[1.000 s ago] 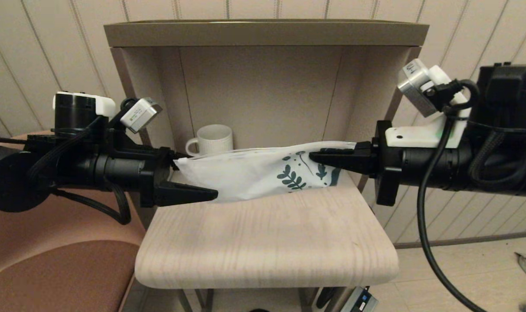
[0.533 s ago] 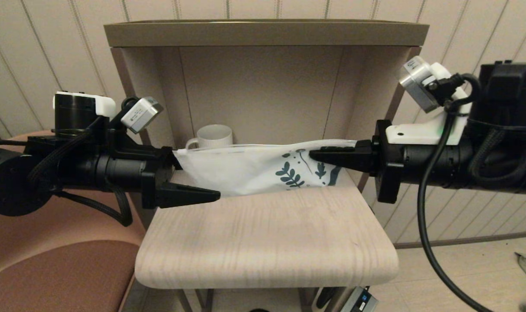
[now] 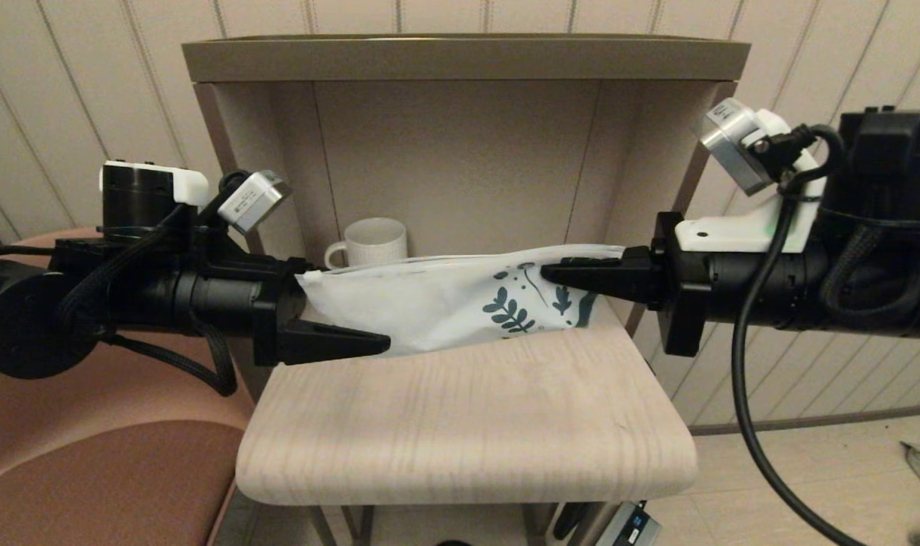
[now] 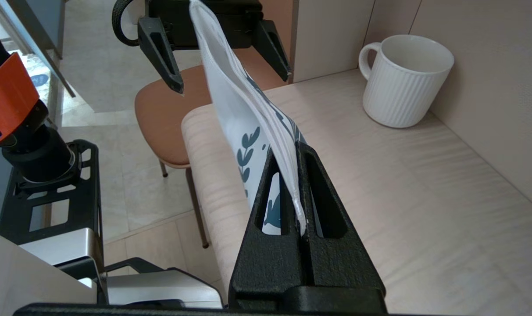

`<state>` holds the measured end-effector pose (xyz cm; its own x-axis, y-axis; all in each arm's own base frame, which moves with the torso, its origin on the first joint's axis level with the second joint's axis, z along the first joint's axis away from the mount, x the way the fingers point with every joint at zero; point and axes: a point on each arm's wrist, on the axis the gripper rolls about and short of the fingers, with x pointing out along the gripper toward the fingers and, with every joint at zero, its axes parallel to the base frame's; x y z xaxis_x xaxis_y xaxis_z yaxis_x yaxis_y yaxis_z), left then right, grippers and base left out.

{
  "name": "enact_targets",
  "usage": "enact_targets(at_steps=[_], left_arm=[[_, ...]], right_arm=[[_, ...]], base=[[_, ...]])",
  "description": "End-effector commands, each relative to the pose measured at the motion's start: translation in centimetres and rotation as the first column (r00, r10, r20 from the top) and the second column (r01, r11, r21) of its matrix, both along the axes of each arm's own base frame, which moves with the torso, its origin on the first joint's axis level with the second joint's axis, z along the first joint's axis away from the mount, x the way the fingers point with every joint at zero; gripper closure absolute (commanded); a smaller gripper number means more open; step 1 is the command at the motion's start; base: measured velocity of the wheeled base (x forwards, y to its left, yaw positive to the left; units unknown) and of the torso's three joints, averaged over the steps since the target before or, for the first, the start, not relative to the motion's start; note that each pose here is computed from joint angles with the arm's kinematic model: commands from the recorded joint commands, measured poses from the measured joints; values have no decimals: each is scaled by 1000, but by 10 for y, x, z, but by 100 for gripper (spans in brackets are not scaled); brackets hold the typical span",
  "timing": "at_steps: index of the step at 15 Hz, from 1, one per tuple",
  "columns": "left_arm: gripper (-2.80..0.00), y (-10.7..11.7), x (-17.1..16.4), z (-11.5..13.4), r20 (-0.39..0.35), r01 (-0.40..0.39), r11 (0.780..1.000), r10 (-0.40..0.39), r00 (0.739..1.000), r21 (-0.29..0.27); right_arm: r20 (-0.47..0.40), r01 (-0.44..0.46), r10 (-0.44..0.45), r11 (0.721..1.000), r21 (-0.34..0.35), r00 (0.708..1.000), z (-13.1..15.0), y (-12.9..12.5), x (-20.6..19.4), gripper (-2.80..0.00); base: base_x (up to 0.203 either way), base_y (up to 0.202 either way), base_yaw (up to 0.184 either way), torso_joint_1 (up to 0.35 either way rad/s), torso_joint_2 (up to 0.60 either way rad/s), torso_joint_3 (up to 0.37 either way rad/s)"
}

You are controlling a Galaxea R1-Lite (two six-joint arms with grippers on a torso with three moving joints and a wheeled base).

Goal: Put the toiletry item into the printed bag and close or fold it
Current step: Hand it to the other hand

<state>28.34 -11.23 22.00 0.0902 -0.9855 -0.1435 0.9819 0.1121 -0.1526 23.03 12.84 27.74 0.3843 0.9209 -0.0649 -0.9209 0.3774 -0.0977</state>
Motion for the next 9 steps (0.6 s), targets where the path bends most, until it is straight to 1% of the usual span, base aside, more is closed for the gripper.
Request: enact_targets(at_steps=[1, 2, 3, 4, 9], left_arm=[[-280, -2, -1, -1, -5, 11, 1000, -11, 1000, -6], [-136, -2, -2, 0, -6, 10, 1000, -10, 1000, -10], [0, -3, -3, 1, -12, 11, 1000, -12, 1000, -13], [0, -4, -3, 3, -32, 10, 1000, -11, 999, -17], [0, -5, -2, 3, -33, 15, 1000, -15, 999, -23]], right_arm=[[4, -5, 5, 1000, 1, 1000, 0, 0, 0, 0], [3, -5, 5, 1000, 1, 1000, 0, 0, 0, 0], [3, -5, 5, 1000, 1, 1000, 0, 0, 0, 0], [4, -5, 5, 1000, 0, 1000, 0, 0, 0, 0], [6, -8, 8, 1000, -1, 1000, 0, 0, -1, 0]], base=[[0, 0, 0, 0, 0, 0], [0, 0, 0, 0, 0, 0], [0, 0, 0, 0, 0, 0], [0, 0, 0, 0, 0, 0], [0, 0, 0, 0, 0, 0]])
